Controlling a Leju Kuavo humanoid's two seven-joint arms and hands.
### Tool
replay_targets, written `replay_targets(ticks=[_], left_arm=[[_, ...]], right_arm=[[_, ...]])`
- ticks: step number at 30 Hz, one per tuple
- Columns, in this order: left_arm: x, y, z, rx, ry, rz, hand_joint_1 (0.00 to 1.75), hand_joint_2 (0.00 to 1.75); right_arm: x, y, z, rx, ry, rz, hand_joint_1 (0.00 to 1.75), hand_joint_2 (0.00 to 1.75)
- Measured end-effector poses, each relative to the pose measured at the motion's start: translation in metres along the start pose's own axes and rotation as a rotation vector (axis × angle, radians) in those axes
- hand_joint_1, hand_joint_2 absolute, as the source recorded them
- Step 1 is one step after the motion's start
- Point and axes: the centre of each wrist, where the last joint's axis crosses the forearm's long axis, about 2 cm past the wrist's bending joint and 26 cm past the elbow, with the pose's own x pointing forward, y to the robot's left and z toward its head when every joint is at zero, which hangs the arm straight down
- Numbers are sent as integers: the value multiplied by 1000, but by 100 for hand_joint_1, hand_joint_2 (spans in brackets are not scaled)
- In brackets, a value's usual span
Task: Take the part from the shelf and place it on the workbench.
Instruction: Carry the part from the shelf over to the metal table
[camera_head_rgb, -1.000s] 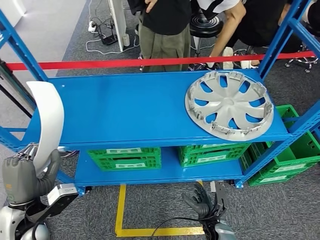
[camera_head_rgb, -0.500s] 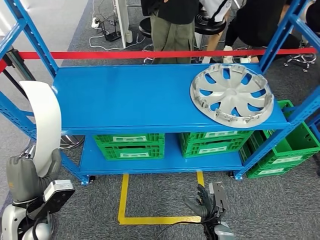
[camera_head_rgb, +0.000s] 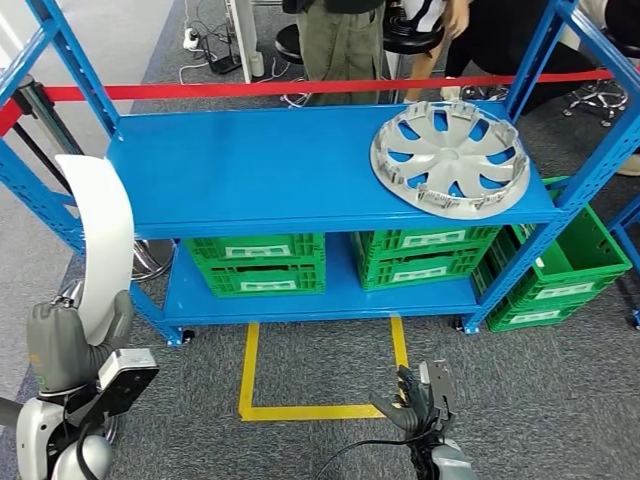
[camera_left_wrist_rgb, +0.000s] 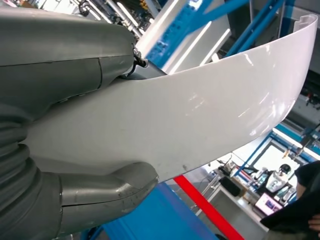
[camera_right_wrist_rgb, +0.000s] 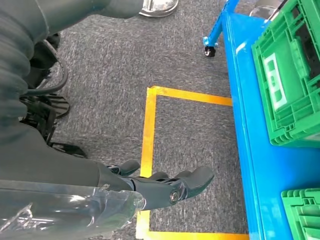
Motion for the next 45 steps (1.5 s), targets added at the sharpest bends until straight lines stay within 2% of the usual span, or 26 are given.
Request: replay_targets(ticks=[13,27,33,45], left_arm=[[-2,-2,7,1,28,11,175,175],[-12,-3,15,-4,50,11,175,175],[-16,-2,16,12,63,19,175,175],[-19,-5,12,13,61,9,175,175]], right_arm=[[-3,-1,3,5,21,41,0,175],[0,11,-3,30,0,15,0,175],[0,12,-2,41,-4,44,0,175],[-2,12,0,49,-14,-15,0,175]])
